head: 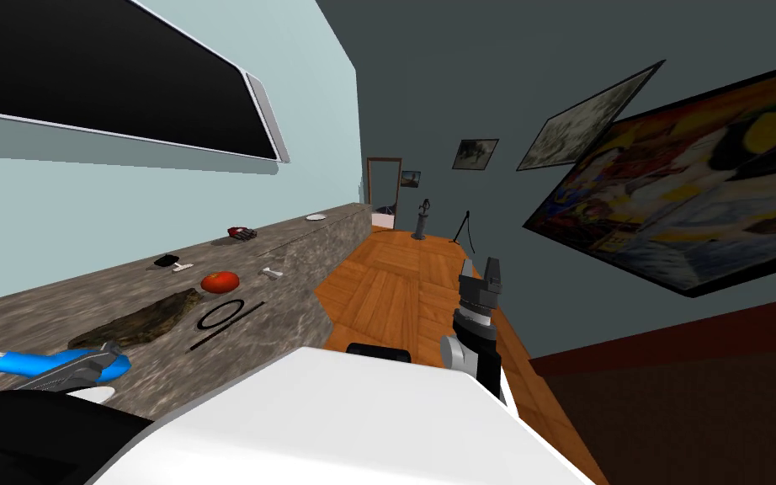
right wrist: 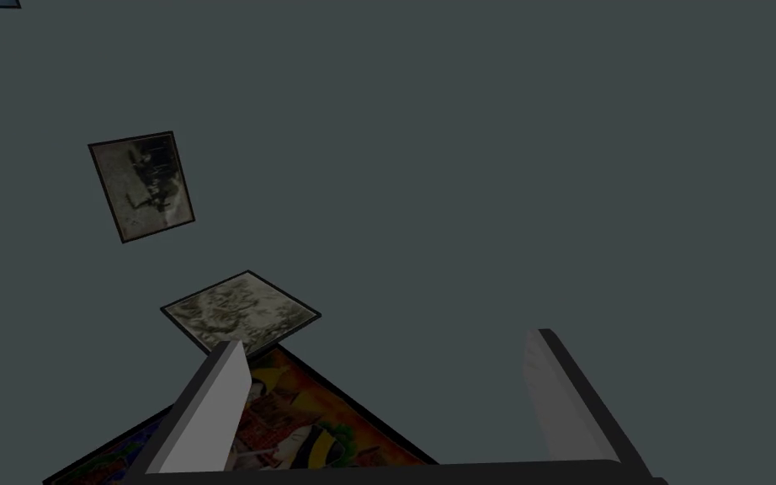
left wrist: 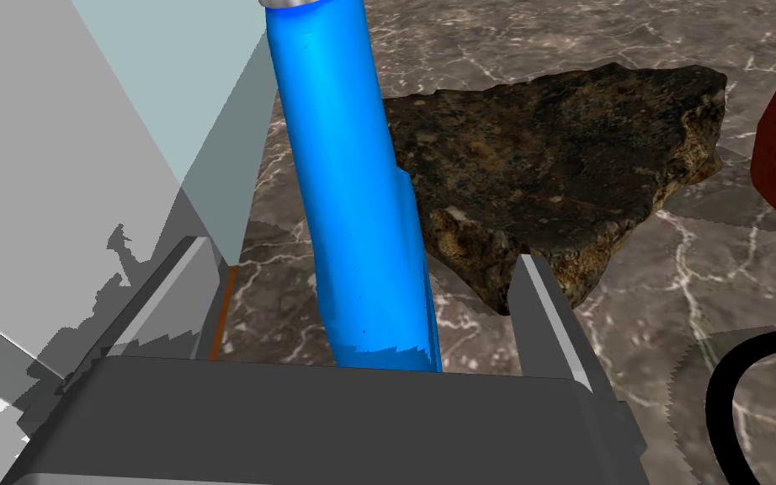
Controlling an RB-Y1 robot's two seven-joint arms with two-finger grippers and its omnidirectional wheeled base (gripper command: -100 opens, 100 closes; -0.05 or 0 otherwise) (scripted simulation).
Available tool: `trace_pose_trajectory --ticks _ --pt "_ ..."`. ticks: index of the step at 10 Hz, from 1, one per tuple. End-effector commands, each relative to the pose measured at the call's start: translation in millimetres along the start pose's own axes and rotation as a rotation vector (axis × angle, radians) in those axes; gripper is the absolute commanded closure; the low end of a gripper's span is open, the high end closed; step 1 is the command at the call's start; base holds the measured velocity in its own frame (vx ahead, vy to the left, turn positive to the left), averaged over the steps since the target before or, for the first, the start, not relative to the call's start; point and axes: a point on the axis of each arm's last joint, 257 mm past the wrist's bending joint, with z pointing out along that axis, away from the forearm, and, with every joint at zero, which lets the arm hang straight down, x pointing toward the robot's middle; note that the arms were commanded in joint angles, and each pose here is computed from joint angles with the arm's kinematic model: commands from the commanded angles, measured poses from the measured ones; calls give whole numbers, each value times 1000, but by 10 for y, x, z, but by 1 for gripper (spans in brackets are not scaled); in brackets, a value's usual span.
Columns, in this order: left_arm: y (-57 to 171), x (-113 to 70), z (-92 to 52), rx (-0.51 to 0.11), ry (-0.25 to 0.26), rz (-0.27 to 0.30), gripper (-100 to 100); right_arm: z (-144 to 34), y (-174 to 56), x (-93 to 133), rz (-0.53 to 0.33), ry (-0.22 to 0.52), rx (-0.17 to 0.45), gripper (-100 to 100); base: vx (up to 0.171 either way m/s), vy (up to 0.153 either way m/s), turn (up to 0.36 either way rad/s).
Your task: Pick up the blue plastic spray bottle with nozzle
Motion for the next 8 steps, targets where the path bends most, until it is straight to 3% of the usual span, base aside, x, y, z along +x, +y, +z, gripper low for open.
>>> trace_pose_trajectory --ticks 1,2,3,5,8 --pt "-113 -153 -10 24 -33 5 -100 0 0 0 0 0 0 0 20 9 -5" --pt "-97 206 165 41 24 -16 -100 0 0 0 0 0 0 0 -114 -102 -333" --pt "-119 360 279 52 36 -10 -100 1 1 1 0 0 0 0 -157 -145 -235" --pt "-113 144 294 76 -7 -34 -100 0 0 0 0 0 0 0 -78 -43 13" --pt "-206 19 268 94 -31 -28 -100 0 0 0 0 0 0 0 8 10 -1"
